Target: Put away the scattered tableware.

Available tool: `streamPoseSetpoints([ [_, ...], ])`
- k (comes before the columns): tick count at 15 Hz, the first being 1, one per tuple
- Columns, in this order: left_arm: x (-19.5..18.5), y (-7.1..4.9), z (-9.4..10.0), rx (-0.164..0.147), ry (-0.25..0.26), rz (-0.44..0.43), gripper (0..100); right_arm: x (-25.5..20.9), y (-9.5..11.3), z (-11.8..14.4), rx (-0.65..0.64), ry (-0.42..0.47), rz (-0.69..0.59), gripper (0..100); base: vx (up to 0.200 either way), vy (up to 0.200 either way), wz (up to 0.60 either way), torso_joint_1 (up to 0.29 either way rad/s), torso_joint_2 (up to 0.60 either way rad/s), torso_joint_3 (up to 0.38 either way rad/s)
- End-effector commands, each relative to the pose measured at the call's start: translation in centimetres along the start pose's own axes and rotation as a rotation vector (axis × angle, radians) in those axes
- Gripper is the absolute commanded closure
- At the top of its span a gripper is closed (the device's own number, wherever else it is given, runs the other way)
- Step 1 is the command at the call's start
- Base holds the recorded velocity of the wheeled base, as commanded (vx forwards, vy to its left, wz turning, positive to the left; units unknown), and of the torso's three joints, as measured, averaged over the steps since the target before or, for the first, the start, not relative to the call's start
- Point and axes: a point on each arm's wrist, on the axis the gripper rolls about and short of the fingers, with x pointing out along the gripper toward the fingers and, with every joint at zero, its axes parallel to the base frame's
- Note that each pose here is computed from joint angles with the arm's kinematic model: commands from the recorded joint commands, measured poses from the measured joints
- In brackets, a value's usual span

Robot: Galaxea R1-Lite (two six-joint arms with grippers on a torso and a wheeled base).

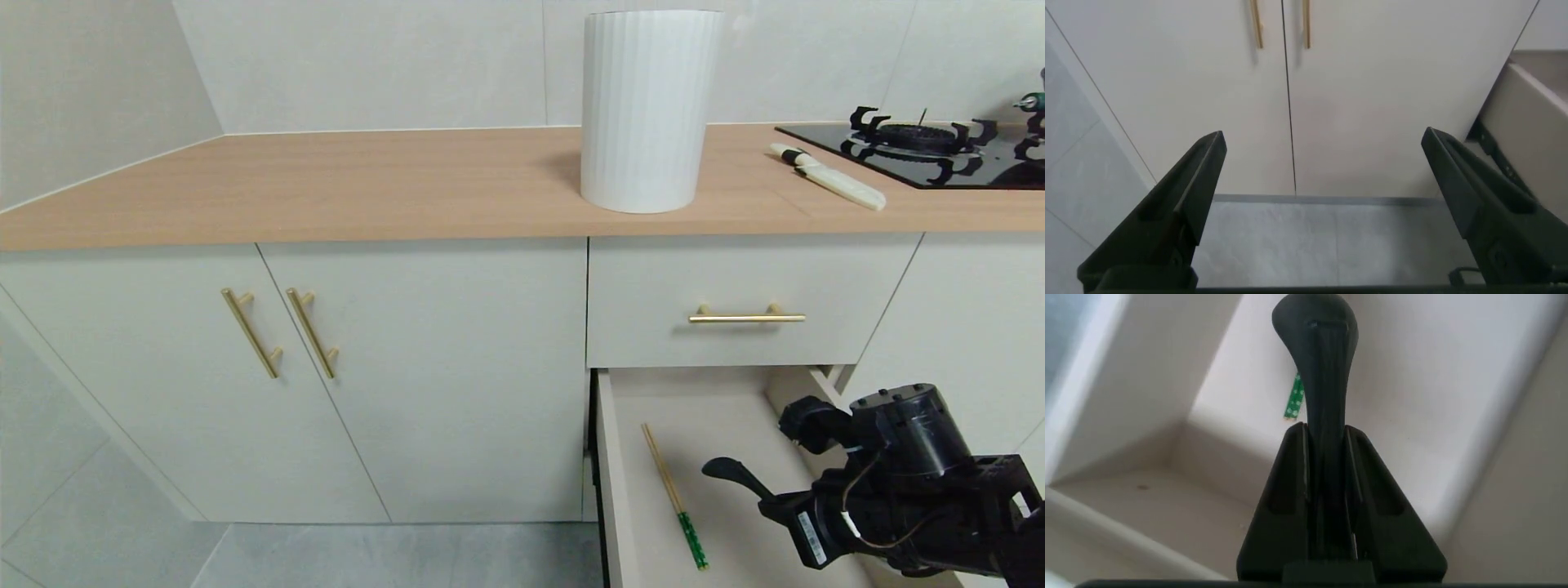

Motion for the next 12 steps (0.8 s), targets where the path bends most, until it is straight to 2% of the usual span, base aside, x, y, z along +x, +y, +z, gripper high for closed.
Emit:
streamPoseSetpoints([
  [1,0.0,0.0,0.0,0.0,0.001,0.001,0,0.0,0.0,0.1,0.0,-0.004,0.0,100,0.0,0.0,0.0,-0.032,0.2,0.149],
  [4,0.0,0.0,0.0,0.0,0.001,0.001,0,0.8,-0.1,0.3,0.007,-0.024,-0.02,100,0.0,0.0,0.0,-0.013,0.06,0.028],
  [8,0.0,0.0,0.0,0.0,0.001,0.001,0,6.5,-1.6,0.9,0.196,-0.073,-0.214,100,0.0,0.0,0.0,0.0,0.0,0.0],
  [12,0.0,0.0,0.0,0.0,0.001,0.001,0,10.6,-2.1,-0.8,0.227,-0.011,-0.25,100,0.0,0.0,0.0,0.0,0.0,0.0],
])
